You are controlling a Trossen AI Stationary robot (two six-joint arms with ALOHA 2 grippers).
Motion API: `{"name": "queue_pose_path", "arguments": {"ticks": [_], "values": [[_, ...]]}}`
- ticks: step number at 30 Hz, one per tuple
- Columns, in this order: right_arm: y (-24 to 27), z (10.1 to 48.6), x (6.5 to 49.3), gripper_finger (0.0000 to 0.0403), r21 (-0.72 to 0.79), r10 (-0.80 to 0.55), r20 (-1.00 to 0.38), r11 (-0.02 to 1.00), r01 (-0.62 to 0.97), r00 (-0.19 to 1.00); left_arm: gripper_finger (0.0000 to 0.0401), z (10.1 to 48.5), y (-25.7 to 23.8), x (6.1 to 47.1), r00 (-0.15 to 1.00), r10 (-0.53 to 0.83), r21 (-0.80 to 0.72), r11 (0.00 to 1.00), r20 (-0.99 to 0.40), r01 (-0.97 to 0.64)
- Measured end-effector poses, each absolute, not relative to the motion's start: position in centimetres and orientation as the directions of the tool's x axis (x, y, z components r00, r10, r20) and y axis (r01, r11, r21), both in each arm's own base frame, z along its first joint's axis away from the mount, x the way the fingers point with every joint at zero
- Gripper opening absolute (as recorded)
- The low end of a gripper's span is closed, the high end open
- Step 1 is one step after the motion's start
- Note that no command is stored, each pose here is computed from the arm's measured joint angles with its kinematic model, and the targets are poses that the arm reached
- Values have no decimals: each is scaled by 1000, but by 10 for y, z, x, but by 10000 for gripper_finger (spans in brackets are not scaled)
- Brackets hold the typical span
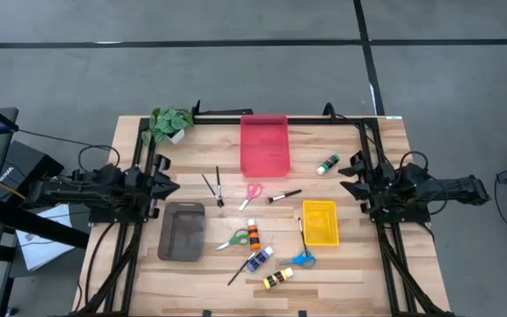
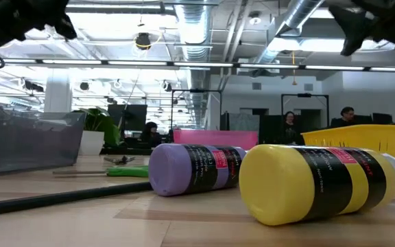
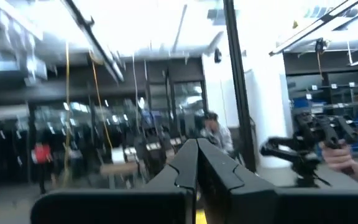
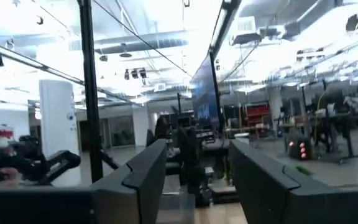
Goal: Pick & Place Paint Supplies
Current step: Put the green paint bottle into the yellow bin
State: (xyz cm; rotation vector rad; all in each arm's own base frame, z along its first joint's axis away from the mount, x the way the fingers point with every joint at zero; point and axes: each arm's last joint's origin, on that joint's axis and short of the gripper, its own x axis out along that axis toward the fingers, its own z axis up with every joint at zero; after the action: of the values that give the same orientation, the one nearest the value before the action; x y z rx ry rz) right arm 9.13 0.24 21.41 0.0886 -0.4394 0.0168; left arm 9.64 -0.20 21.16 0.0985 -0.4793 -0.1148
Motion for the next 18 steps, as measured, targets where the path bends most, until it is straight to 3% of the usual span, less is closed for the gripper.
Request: {"name": "queue_pose_path", "arguments": {"ticks": [12,18], "values": [[-1,223,88,170,38,-110,445,994,104,889,4,219,1,93,845,-35,254,960,533,-120],[-2,243,84,170,32,-153,338,988,151,929,59,222,6,94,822,123,245,921,556,-304]]}}
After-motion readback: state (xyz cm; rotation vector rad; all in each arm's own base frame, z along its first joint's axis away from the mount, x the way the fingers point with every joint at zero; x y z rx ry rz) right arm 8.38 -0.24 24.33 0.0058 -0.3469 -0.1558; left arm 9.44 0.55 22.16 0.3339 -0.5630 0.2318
